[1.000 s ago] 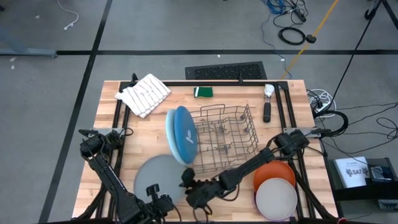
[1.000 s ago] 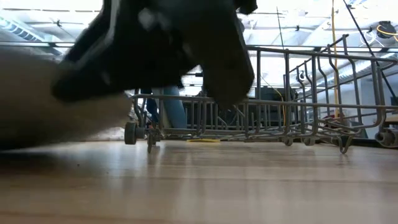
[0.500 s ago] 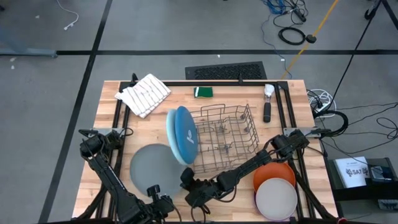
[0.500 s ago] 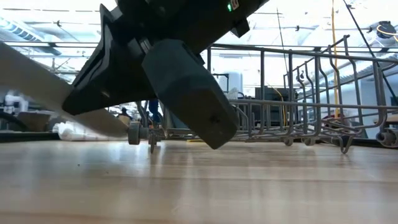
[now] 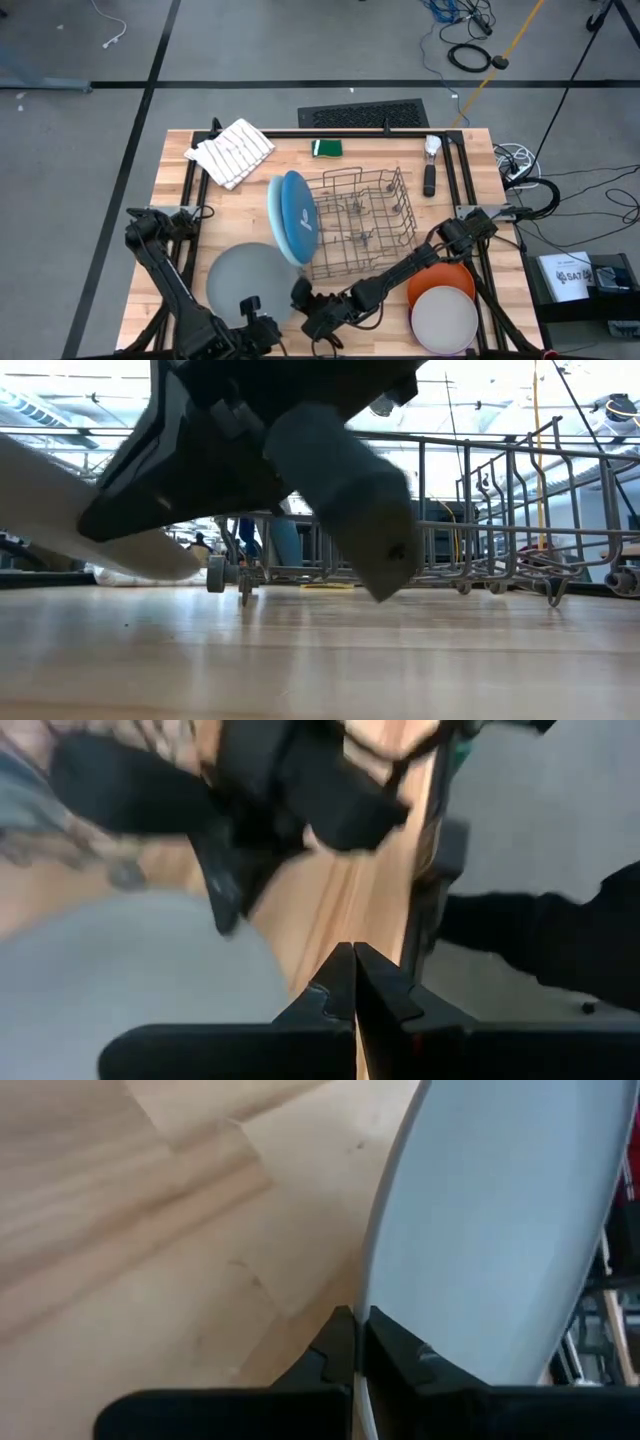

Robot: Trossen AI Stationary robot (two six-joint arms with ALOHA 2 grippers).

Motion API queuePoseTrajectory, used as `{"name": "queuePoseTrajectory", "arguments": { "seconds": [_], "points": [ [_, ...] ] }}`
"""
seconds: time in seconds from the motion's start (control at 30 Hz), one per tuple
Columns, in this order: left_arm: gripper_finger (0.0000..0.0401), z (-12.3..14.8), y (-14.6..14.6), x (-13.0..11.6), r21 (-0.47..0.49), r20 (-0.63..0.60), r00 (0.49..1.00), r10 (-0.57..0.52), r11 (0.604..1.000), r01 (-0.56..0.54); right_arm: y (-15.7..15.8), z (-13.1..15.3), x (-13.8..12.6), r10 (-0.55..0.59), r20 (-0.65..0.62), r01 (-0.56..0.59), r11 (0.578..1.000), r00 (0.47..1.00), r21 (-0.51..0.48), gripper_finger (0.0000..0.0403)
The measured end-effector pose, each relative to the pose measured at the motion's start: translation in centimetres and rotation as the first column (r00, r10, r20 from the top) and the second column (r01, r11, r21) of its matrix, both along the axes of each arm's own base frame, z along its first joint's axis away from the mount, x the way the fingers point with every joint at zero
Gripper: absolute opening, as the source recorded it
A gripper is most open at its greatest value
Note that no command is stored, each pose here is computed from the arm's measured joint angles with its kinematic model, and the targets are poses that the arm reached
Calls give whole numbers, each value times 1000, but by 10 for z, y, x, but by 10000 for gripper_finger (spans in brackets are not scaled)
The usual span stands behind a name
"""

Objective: Sort dishes
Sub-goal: Put the gray plate into the dish rack

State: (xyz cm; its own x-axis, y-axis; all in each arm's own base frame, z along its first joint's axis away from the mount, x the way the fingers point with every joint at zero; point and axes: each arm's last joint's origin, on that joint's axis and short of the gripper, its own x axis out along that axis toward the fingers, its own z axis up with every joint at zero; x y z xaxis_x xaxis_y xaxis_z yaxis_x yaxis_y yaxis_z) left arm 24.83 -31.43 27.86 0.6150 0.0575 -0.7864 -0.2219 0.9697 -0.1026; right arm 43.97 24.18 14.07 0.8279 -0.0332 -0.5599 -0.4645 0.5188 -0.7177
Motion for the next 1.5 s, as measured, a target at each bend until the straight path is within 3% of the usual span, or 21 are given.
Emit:
{"name": "queuePoseTrajectory", "arguments": {
  "seconds": [0.23, 0.47, 0.57, 0.87, 1.13, 1.37, 1.5],
  "points": [
    [8, 17, 4, -6, 8, 10, 997, -78, 997, 78, 16, 16, 0, 60, 26, -60, 998, 998, 15, 2],
    [90, 17, 2, -7, -34, -36, 992, -122, 992, 121, 29, 39, -1, 81, -5, -81, 997, 997, -7, 2],
    [114, 30, 2, -9, -81, -30, 992, -125, 989, 122, 33, 54, -2, 85, -27, -85, 996, 996, -19, 2],
    [120, 103, 24, -33, -50, 258, 961, -96, 992, 113, 40, 125, -15, 108, -147, -121, 989, 983, -83, 2],
    [120, 147, 41, -56, 120, 463, 869, -175, 984, 134, 36, 186, -49, 208, -193, -229, 969, 959, -95, 2],
    [120, 165, 50, -58, 295, 522, 814, -256, 949, 110, 11, 252, -88, 188, -118, -185, 982, 975, 37, 2],
    [120, 170, 51, -55, 387, 530, 791, -305, 917, 95, -3, 283, -113, 285, -116, -265, 951, 952, 159, 2]
  ]
}}
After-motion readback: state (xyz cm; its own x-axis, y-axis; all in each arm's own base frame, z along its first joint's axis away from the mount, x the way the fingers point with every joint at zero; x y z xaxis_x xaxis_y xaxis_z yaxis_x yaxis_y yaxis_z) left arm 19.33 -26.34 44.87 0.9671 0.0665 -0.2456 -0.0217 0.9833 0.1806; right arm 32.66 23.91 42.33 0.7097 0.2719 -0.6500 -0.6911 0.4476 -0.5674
